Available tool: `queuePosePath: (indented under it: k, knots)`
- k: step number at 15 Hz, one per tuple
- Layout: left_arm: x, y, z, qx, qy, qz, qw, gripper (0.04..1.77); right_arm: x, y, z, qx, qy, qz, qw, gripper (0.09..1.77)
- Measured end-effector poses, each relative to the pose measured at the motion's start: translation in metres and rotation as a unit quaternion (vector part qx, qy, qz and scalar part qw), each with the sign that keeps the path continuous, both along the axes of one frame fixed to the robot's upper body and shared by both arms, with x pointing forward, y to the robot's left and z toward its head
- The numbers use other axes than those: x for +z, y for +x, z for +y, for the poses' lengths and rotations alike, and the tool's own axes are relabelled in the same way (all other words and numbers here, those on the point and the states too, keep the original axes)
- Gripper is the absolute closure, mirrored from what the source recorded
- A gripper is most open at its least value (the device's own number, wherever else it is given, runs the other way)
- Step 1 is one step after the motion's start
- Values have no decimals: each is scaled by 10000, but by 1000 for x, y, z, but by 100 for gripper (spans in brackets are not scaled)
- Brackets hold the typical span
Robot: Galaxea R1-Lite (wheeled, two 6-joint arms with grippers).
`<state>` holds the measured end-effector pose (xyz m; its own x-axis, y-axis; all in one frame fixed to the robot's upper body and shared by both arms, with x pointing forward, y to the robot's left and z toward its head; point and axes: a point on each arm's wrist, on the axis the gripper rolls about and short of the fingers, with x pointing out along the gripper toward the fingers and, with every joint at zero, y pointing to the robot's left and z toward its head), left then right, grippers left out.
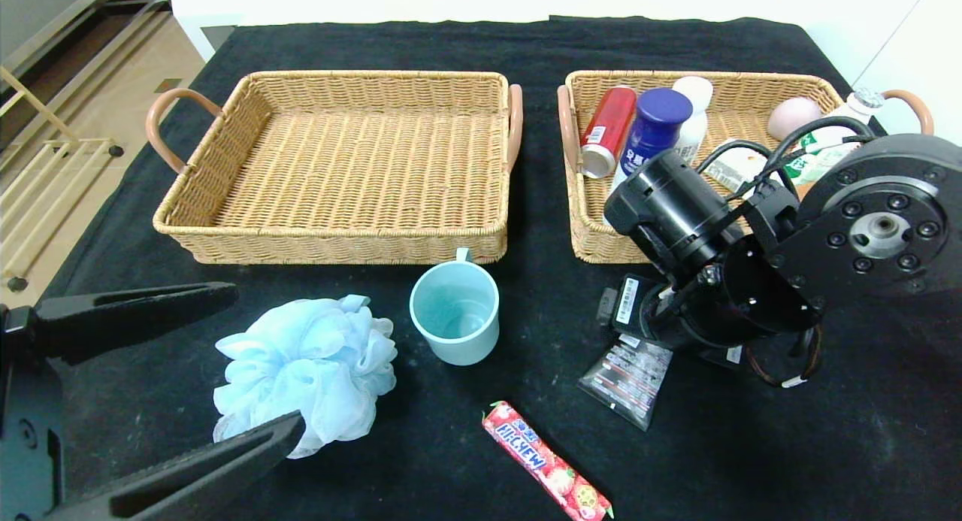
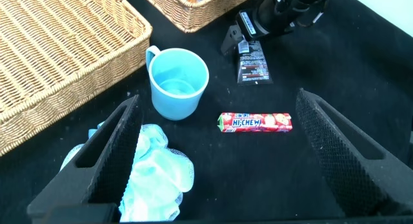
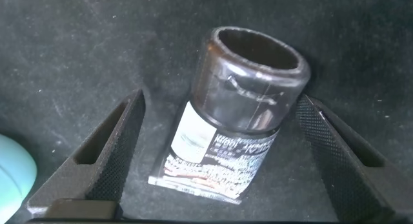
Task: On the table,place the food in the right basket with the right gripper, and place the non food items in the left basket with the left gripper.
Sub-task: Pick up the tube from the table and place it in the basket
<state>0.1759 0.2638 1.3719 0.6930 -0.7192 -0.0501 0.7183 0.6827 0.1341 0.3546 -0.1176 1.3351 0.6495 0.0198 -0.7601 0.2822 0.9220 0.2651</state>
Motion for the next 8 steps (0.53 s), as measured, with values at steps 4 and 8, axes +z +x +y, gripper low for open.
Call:
queuePosePath:
  k: [4, 8]
  knots:
    - [0, 0, 0, -4, 2, 1, 10000, 9, -2, 1, 0, 38, 38, 69, 10000, 83]
    - [0, 0, 0, -4, 7, 7, 10000, 9, -2, 2, -1, 14, 43, 83, 10000, 104]
